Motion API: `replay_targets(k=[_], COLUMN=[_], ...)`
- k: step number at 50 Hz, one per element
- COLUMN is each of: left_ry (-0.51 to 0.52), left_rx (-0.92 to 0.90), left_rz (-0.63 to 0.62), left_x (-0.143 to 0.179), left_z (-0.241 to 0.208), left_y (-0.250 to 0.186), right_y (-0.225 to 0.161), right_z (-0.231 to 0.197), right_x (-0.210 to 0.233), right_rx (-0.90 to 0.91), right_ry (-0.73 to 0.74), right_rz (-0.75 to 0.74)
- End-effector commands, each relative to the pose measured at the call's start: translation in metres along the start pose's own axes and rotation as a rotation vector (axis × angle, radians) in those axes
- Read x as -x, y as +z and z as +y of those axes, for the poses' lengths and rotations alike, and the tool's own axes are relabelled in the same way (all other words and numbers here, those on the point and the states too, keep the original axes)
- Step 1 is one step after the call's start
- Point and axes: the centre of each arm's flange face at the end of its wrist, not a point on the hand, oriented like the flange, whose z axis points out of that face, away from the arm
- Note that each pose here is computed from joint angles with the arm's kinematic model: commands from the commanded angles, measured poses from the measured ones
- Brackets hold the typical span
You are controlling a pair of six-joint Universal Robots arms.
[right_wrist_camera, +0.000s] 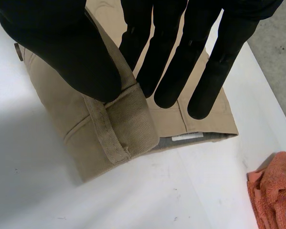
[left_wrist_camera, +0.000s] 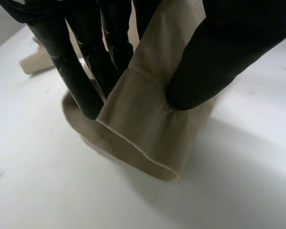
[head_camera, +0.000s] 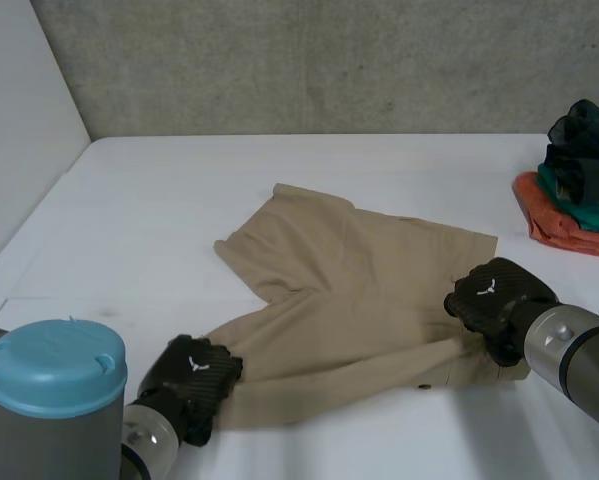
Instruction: Fold the laundry.
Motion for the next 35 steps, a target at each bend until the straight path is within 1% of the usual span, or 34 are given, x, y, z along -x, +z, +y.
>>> replay_targets(k=[1, 2, 4, 5, 6, 8, 9, 10, 14, 16, 19, 20, 23, 25, 27, 28, 29, 30, 31, 32, 33, 34, 35], left_ry=[-0.004, -0.001, 0.006, 0.008, 0.015, 0.022, 0.025, 0.028, 0.017, 0.014, 0.012, 0.014, 0.029, 0.044, 0.05, 0.052, 0.054, 0.05, 0.041, 0.028, 0.02, 0.013, 0.007], left_rx=[-0.166, -0.207, -0.249, -0.275, -0.326, -0.369, -0.393, -0.441, -0.541, -0.567, -0.574, -0.567, -0.481, -0.393, -0.338, -0.319, -0.28, -0.265, -0.255, -0.244, -0.243, -0.242, -0.248], left_rz=[-0.108, -0.117, -0.13, -0.141, -0.167, -0.187, -0.198, -0.224, -0.27, -0.28, -0.283, -0.28, -0.246, -0.213, -0.193, -0.188, -0.189, -0.198, -0.218, -0.247, -0.263, -0.28, -0.299], left_x=[0.019, 0.022, 0.028, 0.033, 0.041, 0.049, 0.052, 0.059, 0.073, 0.077, 0.079, 0.079, 0.072, 0.066, 0.062, 0.061, 0.062, 0.065, 0.071, 0.081, 0.087, 0.093, 0.099], left_z=[-0.039, -0.049, -0.061, -0.068, -0.082, -0.094, -0.1, -0.112, -0.138, -0.145, -0.151, -0.15, -0.144, -0.135, -0.13, -0.129, -0.125, -0.125, -0.125, -0.125, -0.126, -0.126, -0.127], left_y=[-0.029, -0.044, -0.062, -0.072, -0.092, -0.11, -0.119, -0.137, -0.167, -0.173, -0.171, -0.169, -0.14, -0.113, -0.092, -0.084, -0.061, -0.049, -0.032, -0.012, -0.001, 0.011, 0.021], right_y=[-0.007, -0.01, -0.019, -0.03, -0.037, -0.047, -0.06, -0.067, -0.098, -0.109, -0.112, -0.109, -0.096, -0.071, -0.055, -0.041, -0.035, -0.027, -0.009, 0.0, 0.01, 0.019, 0.038], right_z=[-0.005, -0.007, -0.014, -0.023, -0.029, -0.039, -0.05, -0.055, -0.076, -0.083, -0.084, -0.083, -0.08, -0.073, -0.069, -0.067, -0.066, -0.065, -0.064, -0.064, -0.064, -0.065, -0.065], right_x=[-0.005, -0.008, -0.014, -0.022, -0.027, -0.036, -0.046, -0.051, -0.069, -0.074, -0.073, -0.072, -0.07, -0.066, -0.062, -0.061, -0.06, -0.06, -0.056, -0.053, -0.051, -0.051, -0.054], right_rx=[-0.013, -0.022, -0.052, -0.088, -0.112, -0.155, -0.201, -0.223, -0.297, -0.314, -0.302, -0.293, -0.263, -0.213, -0.185, -0.164, -0.157, -0.151, -0.14, -0.137, -0.13, -0.13, -0.126], right_ry=[-0.01, -0.016, -0.023, -0.035, -0.04, -0.045, -0.049, -0.051, -0.057, -0.055, -0.056, -0.056, -0.054, -0.046, -0.04, -0.038, -0.038, -0.037, -0.039, -0.041, -0.044, -0.043, -0.044], right_rz=[0.026, 0.038, 0.073, 0.114, 0.139, 0.183, 0.232, 0.253, 0.329, 0.34, 0.326, 0.314, 0.281, 0.222, 0.187, 0.169, 0.164, 0.157, 0.142, 0.138, 0.14, 0.151, 0.184])
